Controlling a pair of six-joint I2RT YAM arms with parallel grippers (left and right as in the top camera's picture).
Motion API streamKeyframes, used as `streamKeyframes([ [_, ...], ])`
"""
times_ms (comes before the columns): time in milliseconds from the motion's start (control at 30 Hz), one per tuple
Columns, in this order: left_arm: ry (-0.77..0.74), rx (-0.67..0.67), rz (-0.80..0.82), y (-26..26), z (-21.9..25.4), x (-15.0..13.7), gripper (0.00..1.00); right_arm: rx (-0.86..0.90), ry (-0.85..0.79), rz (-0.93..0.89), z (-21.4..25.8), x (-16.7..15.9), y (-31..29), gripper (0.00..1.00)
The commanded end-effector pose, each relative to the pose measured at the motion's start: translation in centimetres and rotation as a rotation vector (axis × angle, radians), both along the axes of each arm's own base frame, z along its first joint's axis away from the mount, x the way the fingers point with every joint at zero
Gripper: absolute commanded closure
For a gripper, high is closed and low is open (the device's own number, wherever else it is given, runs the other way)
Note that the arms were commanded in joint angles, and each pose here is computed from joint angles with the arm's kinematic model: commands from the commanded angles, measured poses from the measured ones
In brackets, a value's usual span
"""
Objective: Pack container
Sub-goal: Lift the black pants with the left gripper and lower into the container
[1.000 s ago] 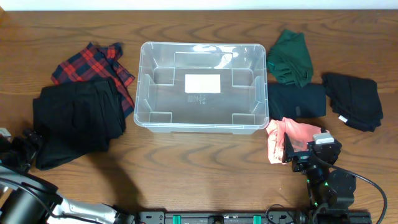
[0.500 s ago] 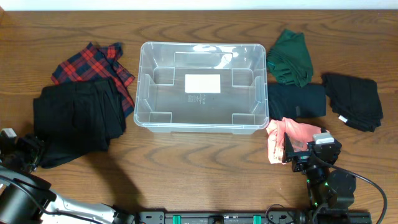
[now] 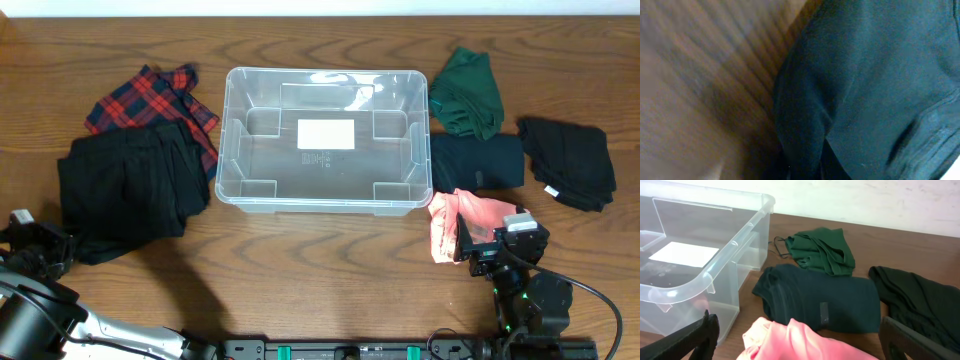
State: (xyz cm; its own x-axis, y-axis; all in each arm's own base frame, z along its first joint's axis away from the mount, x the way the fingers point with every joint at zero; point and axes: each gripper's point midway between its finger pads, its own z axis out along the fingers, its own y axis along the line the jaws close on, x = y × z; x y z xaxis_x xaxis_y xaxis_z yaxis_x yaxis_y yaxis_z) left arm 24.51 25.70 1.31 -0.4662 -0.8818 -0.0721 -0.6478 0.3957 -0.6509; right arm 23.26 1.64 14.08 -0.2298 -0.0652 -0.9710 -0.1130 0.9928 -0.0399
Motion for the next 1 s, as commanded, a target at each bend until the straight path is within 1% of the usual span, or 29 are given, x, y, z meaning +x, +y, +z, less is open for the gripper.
streamKeyframes([
  [0, -0.019, -0.062, 0.053, -1.0, 2.2, 0.5, 0.94, 0.01, 0.002, 0.0, -0.1, 0.0, 0.1, 0.01],
  [67, -0.104, -0.06, 0.048, -1.5, 5.1, 1.2, 0.94, 0.01, 0.002, 0.0, -0.1, 0.0, 0.1, 0.01],
  [167, -0.337, -0.049, 0.018, -2.6, 12.0, 3.0, 0.94, 0.01, 0.002, 0.0, -0.1, 0.0, 0.1, 0.01],
  [233, -0.452, -0.032, 0.016, -3.2, 16.7, 3.5, 0.94, 0.01, 0.002, 0.0, -0.1, 0.0, 0.1, 0.01],
  [367, -0.646, 0.076, -0.017, -5.8, 26.3, 3.8, 0.94, 0.01, 0.002, 0.0, -0.1, 0.0, 0.1, 0.01],
  [400, -0.665, 0.094, -0.024, -6.4, 27.4, 3.9, 0.94, 0.01, 0.002, 0.0, -0.1, 0.0, 0.1, 0.01],
  [533, -0.827, 0.22, -0.144, -11.9, 35.0, 4.7, 0.94, 0.01, 0.002, 0.0, -0.1, 0.0, 0.1, 0.01],
  [633, -0.985, 0.3, -0.268, -17.3, 40.5, 5.4, 0.94, 0.01, 0.002, 0.0, -0.1, 0.0, 0.1, 0.01],
  [700, -1.074, 0.316, -0.322, -20.5, 43.2, 5.7, 0.94, 0.011, 0.002, 0.0, -0.1, 0.0, 0.1, 0.01],
  [800, -1.167, 0.283, -0.408, -25.2, 45.2, 6.3, 0.94, 0.01, 0.002, 0.0, -0.1, 0.0, 0.1, 0.01],
  [967, -1.194, 0.196, -0.516, -31.5, 44.8, 8.0, 0.94, 0.01, 0.002, 0.0, -0.1, 0.0, 0.1, 0.01],
])
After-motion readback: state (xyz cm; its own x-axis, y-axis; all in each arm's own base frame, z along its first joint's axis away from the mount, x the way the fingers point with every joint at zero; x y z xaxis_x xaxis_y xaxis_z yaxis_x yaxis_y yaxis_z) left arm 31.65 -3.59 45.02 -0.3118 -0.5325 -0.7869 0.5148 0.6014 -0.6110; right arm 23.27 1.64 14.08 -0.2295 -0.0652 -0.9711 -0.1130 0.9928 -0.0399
